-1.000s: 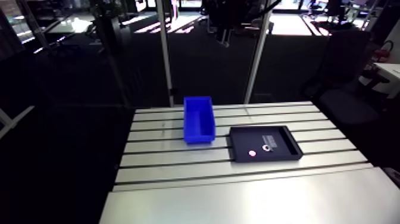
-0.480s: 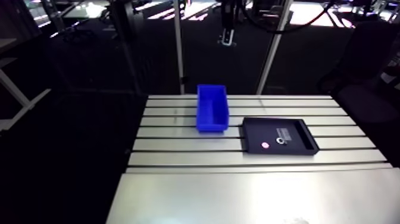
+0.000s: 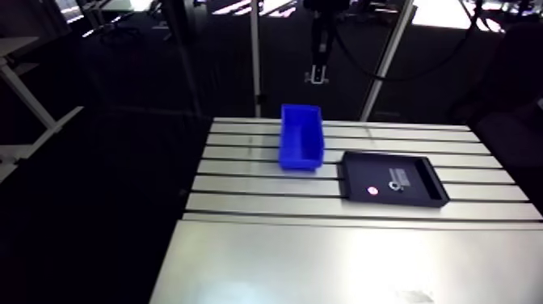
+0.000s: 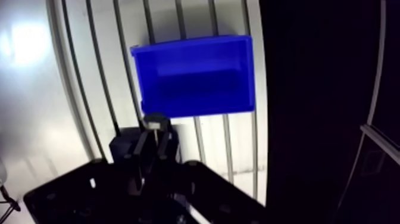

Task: Pick up the M10 bolt from the tray and put it into the blue bin.

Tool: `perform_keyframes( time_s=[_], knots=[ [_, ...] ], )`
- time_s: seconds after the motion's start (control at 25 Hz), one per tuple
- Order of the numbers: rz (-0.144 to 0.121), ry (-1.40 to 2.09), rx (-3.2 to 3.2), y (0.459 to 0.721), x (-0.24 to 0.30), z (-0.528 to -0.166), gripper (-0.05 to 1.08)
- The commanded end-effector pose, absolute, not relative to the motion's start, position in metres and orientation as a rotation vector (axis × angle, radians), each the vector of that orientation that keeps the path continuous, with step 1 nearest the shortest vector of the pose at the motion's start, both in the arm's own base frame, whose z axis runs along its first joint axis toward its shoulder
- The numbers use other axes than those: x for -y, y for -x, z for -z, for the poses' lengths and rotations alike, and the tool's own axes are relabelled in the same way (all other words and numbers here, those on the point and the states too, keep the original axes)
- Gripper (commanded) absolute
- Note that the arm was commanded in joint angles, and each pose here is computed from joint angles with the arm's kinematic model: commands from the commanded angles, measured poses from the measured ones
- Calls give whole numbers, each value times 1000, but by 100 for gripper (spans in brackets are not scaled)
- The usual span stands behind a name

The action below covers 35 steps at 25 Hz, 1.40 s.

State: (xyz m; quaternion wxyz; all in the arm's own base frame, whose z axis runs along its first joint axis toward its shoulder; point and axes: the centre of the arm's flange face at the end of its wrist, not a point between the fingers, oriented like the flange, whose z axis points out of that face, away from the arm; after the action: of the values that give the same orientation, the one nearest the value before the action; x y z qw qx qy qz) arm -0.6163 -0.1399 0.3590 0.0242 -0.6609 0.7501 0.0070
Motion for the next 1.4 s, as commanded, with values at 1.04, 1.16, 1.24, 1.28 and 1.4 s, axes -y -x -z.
perform_keyframes(
  time_s=[1.04, 1.16, 1.24, 1.28, 1.4],
  knots=[
    [-10, 2041, -2258, 635, 160, -234, 104],
    [-26, 2033, -2259, 638, 157, -226, 104],
    [-26, 2033, -2259, 639, 157, -225, 104],
    [-17, 2027, -2255, 640, 155, -219, 104],
    [-5, 2016, -2252, 641, 153, -211, 103]
  ],
)
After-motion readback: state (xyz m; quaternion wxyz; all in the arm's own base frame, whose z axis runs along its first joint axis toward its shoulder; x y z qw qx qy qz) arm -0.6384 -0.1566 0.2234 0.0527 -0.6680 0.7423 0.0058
